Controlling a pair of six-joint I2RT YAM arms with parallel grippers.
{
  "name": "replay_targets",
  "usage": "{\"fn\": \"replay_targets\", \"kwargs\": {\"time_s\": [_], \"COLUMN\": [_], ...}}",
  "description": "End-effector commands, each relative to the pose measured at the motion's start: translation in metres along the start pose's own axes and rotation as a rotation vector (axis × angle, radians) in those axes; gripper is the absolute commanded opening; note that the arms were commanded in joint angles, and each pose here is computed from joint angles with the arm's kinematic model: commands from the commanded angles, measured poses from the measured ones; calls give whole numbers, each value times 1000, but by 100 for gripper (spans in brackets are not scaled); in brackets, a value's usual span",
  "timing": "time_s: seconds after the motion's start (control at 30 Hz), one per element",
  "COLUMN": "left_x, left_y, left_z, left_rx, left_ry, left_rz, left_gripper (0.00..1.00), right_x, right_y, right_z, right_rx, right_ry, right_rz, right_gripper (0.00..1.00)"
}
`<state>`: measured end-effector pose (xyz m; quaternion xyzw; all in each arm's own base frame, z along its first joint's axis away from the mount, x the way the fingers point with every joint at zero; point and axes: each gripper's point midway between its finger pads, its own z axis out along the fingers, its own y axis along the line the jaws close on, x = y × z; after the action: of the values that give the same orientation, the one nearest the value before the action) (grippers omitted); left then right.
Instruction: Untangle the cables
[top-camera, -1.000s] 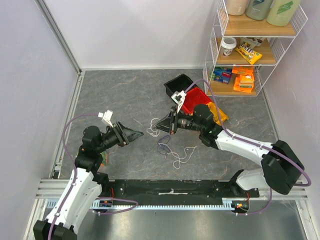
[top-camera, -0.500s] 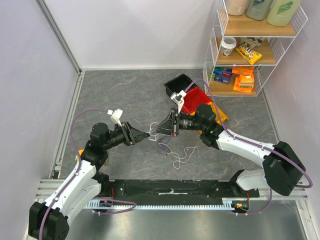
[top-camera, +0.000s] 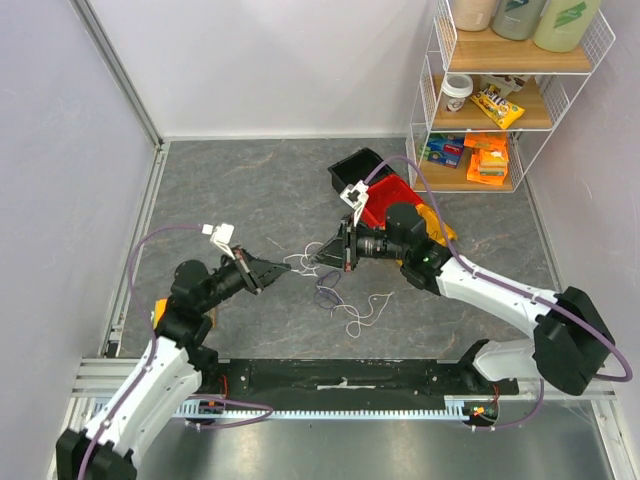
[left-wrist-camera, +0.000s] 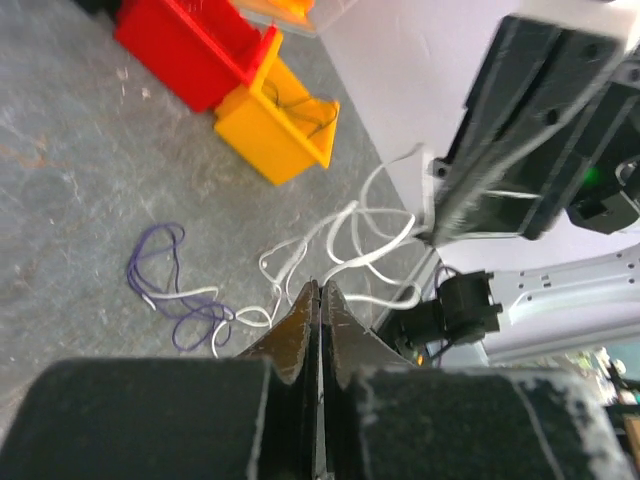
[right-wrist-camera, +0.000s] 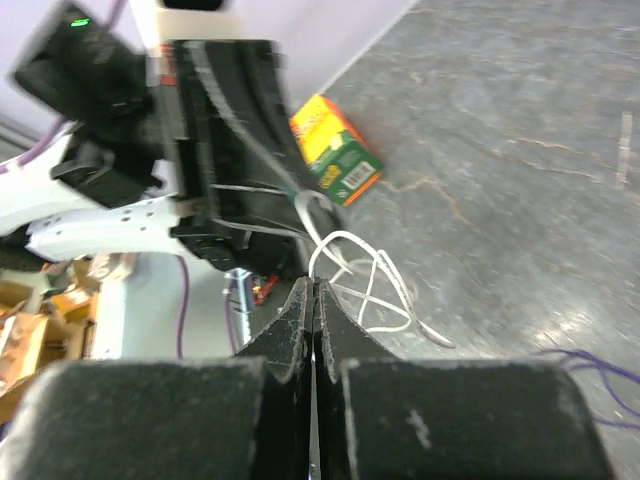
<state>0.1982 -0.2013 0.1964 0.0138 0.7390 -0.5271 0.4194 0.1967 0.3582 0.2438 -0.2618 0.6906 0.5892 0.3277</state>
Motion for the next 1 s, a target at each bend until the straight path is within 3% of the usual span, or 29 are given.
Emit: {"fn": "replay_targets", "kwargs": {"time_s": [0.0,0.13,0.23,0.53,0.7,0.97], "left_x": [-23,-24,-29,-57,-65,-63], "left_y": [-4,-13,-11,25,59,73], "left_z": [-14,-20,-26,-73,-111,-131], "left_rx": [-40,-36,-96,-413,-647,-744], "left_ry": [-148,-128,-133,-359,-493,-567], "left_rz": [92,114,116,71,3,-92], "left_gripper": [2,2,2,2,2,2], "right_x": [-17,-16,-19,-28,-49,-74], "right_y": [-16,-19,-34,-75,-60,-43], "right_z": [-13,-15,-25,-87,-113,-160], "right_rx": [175,194,302,698,699,601], "right_ry": [-6,2,-12,-83,-257,-636], "right_rz": [-122,-118,-145,-208,-130,140], "right_gripper": [0,4,3,0,0,0]}}
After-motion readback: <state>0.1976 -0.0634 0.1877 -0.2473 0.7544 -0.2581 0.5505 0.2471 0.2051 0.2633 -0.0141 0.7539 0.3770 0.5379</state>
